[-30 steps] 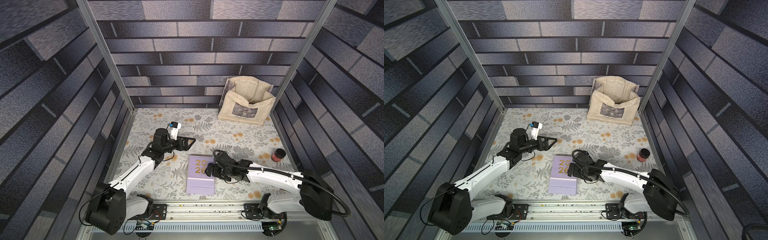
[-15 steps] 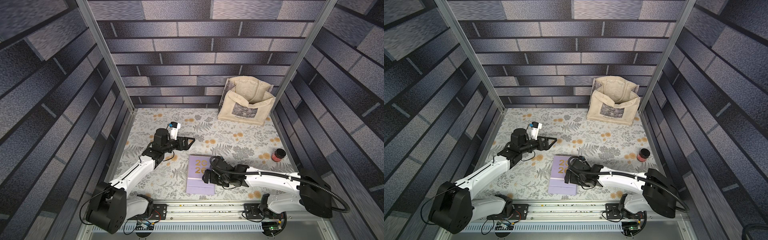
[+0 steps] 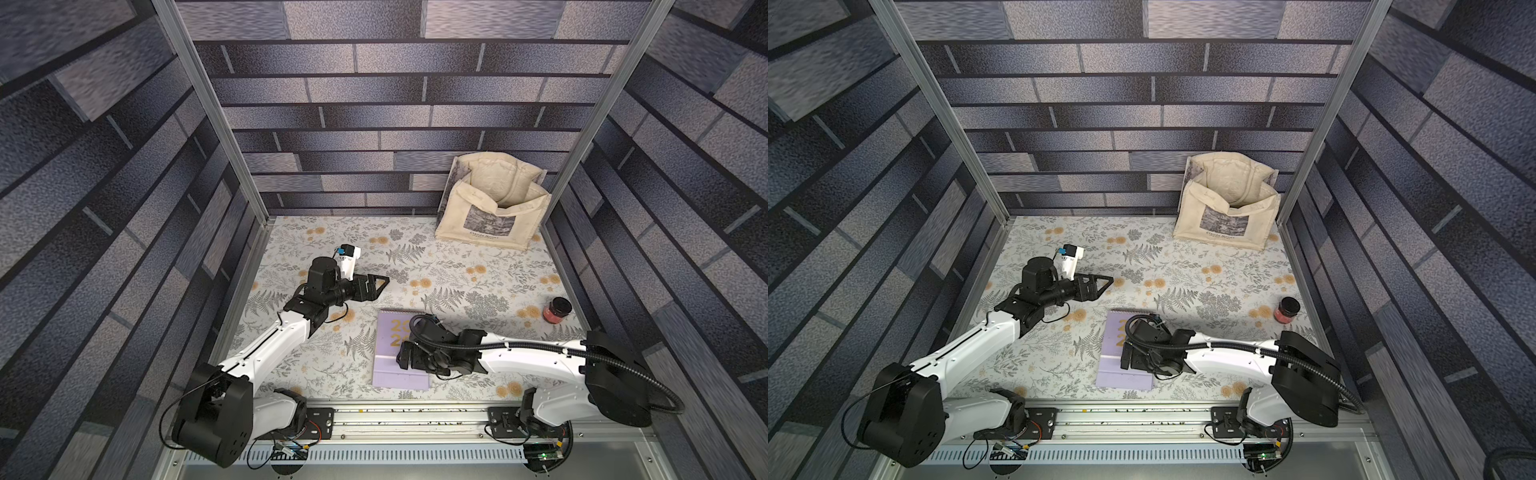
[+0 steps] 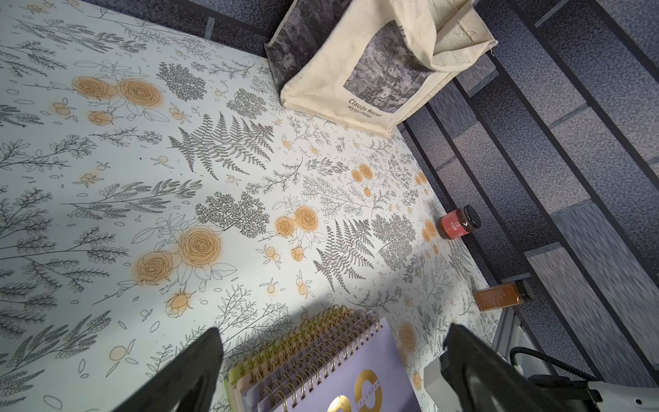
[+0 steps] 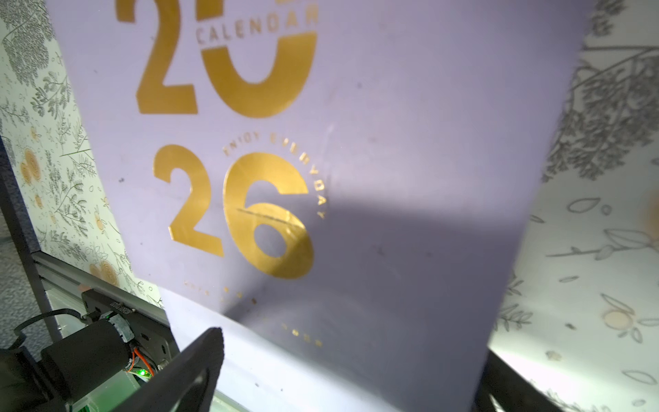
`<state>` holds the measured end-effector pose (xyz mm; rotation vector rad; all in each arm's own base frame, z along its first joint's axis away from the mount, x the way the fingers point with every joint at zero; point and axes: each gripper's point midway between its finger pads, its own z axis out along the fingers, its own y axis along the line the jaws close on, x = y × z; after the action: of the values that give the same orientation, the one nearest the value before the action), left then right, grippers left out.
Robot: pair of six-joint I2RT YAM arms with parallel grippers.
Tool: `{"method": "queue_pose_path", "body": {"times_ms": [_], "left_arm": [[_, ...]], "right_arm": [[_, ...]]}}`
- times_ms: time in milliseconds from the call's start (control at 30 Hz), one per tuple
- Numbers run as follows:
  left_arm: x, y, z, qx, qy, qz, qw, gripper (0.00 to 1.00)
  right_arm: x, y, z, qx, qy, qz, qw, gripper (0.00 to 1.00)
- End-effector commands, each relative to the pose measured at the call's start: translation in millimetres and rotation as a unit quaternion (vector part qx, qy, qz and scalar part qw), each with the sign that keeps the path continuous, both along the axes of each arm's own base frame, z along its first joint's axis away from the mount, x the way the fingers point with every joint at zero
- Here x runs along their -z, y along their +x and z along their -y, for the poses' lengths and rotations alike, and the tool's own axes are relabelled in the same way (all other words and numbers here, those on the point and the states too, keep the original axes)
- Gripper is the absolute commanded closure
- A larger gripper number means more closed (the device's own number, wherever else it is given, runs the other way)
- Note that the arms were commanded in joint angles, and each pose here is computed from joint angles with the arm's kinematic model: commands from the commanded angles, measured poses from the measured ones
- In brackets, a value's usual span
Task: Stack the calendars
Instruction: Place the calendar at the calendar, then reset both arms
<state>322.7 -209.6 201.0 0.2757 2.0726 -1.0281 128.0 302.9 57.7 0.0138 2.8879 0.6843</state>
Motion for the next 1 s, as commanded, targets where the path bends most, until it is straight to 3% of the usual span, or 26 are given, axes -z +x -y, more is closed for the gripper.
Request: {"method": "queue_pose_path", "body": {"times_ms": [0, 300, 533, 633, 767, 900, 967], "left_arm": [[-10, 4, -3, -0.007, -0.002, 0.010, 1.000, 0.00], [-14, 6, -14, -0.023, 0.006, 0.020, 1.000, 0.00], [-20, 24, -69, -0.125, 0.056, 0.045, 0.990, 0.00], [-8, 33, -106, -0.193, 0.101, 0.040, 0.975, 0.00], [7, 42, -160, -0.294, 0.153, 0.055, 0.942, 0.00], [8, 44, -199, -0.352, 0.181, 0.087, 0.914, 0.00], [9, 45, -210, -0.364, 0.204, 0.107, 0.903, 0.00]], "right_arm": [[-6, 2, -6, 0.010, 0.004, 0.004, 1.000, 0.00], [-6, 8, 9, 0.017, -0.016, 0.026, 0.999, 0.00], [-43, 44, 58, 0.023, -0.041, 0.115, 0.992, 0.00], [-68, 73, 81, 0.022, -0.037, 0.171, 0.984, 0.00], [-94, 117, 113, 0.018, -0.058, 0.242, 0.968, 0.00], [-99, 159, 142, 0.031, -0.070, 0.279, 0.957, 0.00], [-102, 180, 157, 0.036, -0.082, 0.320, 0.943, 0.00]]}}
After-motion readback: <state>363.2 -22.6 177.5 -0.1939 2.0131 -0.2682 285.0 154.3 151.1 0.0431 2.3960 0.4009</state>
